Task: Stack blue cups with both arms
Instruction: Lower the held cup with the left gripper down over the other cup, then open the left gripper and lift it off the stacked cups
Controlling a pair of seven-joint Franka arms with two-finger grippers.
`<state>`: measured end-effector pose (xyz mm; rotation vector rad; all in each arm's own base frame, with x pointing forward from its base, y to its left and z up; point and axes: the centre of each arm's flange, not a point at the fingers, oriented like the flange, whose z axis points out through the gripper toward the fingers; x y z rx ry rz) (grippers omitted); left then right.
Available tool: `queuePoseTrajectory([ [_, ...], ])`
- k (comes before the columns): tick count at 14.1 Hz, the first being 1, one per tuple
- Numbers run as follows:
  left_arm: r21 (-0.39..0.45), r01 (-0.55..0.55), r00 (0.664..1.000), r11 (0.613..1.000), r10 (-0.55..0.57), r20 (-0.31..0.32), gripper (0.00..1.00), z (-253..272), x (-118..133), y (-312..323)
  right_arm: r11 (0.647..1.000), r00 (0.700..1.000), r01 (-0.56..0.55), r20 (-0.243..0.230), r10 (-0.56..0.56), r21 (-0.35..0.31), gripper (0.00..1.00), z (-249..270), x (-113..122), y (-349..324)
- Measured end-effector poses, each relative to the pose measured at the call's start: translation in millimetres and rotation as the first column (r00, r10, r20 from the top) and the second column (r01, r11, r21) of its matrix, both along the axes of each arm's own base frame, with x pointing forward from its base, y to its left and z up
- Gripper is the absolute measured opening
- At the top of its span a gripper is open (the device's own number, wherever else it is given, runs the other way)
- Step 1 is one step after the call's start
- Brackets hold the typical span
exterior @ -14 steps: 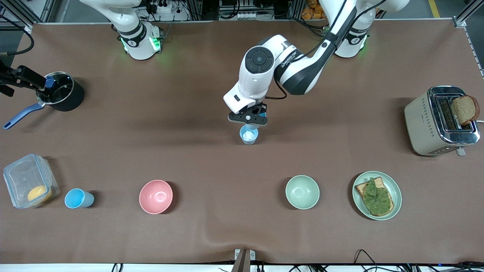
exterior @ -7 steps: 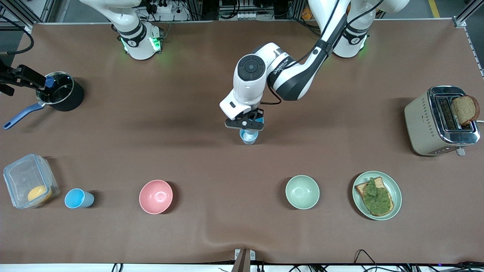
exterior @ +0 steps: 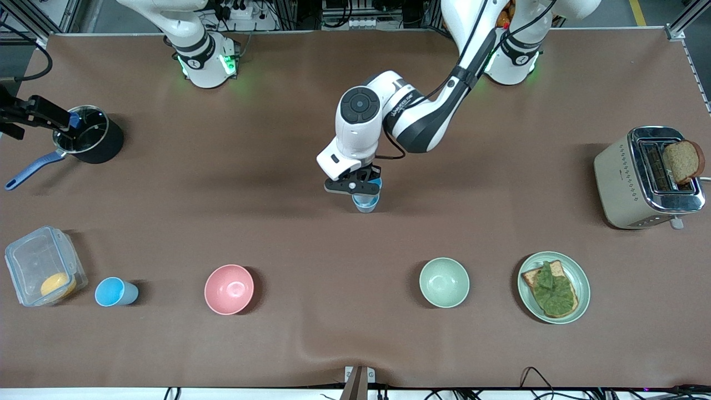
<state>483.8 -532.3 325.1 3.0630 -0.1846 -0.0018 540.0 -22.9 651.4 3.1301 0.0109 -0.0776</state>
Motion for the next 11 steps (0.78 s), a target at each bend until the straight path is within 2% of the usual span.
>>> queuePoseTrajectory([
  [6, -0.009, -0.010, 1.000, 1.000, 0.010, 0.023, 0.04, 1.5, 7.1, 2.1, 1.000, 1.000, 0.000, 0.001, 0.000, 0.003, 1.00, 0.0, 0.1, 0.3],
  [7, -0.009, -0.015, 1.000, 1.000, 0.015, 0.027, 0.10, 2.2, 10.2, 4.4, 1.000, 1.000, 0.000, 0.001, 0.000, 0.008, 1.00, 0.1, 0.1, 0.6],
  [11, -0.008, -0.023, 0.999, 1.000, 0.023, 0.034, 0.15, 3.4, 14.7, 7.7, 1.000, 1.000, 0.003, 0.003, -0.003, 0.010, 1.00, 0.2, -0.2, -8.2],
])
